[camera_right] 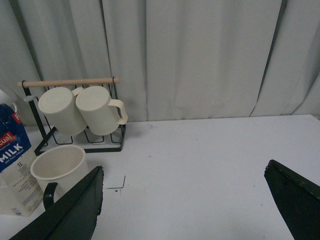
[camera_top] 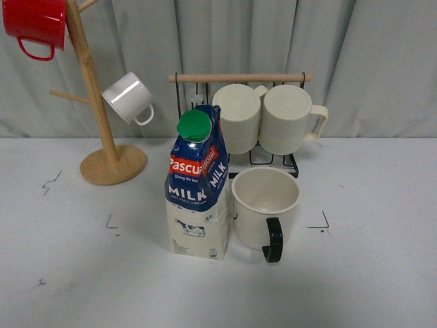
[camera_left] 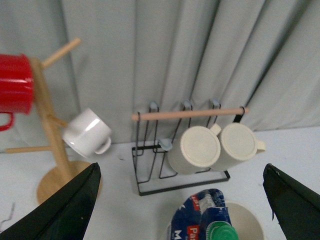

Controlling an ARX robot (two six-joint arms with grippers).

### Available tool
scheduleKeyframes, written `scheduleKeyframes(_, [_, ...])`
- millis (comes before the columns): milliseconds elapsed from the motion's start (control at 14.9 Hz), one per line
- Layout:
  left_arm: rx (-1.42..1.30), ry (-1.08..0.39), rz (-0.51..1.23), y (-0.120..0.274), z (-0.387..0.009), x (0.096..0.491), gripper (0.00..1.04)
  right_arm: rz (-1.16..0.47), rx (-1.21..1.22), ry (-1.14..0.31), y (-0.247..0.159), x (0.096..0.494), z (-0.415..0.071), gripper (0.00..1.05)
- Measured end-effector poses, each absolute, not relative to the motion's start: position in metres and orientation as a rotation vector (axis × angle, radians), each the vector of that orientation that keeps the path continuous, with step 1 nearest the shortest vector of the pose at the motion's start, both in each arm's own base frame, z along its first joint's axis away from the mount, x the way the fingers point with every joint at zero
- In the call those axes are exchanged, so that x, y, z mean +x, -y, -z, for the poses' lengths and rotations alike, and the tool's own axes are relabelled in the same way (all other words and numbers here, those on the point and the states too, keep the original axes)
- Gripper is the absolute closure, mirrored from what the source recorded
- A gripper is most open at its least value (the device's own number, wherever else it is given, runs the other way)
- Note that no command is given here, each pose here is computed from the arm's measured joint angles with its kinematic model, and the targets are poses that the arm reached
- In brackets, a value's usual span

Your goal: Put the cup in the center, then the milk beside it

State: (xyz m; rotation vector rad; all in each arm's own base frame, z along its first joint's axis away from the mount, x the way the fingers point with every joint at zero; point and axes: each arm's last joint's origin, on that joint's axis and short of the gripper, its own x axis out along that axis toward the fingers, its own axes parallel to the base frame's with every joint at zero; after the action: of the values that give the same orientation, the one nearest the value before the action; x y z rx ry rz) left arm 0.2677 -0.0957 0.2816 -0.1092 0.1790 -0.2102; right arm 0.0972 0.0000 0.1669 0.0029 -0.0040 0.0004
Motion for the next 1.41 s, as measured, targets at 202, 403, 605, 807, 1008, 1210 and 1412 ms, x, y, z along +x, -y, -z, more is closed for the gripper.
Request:
scheduleKeyframes(202, [-0.122, -0.041, 0.101, 0.058, -0.317, 0.231, 0.08, 0.0, 0.003, 0.004, 0.0, 0.097, -0.167, 0.06])
scheduleKeyframes(403, [-0.056, 0.065, -0.013, 0.03, -0.307, 0.195, 0.36, 0.0, 0.002, 0.004, 0.0, 0.097, -0.167, 0.06])
scheduleKeyframes(605, [-0.013, -0.035, 0.002, 0.022, -0.251, 0.183, 0.68, 0.0, 0.003, 0.004, 0.0, 0.097, -0.167, 0.06])
scheduleKeyframes(807, [-0.02, 0.02, -0.006, 0.013, -0.232, 0.161, 1.03, 0.0, 0.002, 0.004, 0.0, 0.097, -0.167, 0.06])
scheduleKeyframes(1008, [-0.015, -0.018, -0.013, 0.0, -0.205, 0.148, 1.03, 0.0, 0.002, 0.004, 0.0, 0.097, -0.167, 0.06])
scheduleKeyframes(1210, [-0.015, -0.004, 0.003, 0.0, -0.193, 0.136, 1.03, 0.0, 0.003, 0.004, 0.0, 0.097, -0.167, 0.06])
scheduleKeyframes(1412, [-0.015, -0.001, 0.003, 0.0, -0.183, 0.126, 1.03, 0.0, 0.003, 0.004, 0.0, 0.097, -0.167, 0.06])
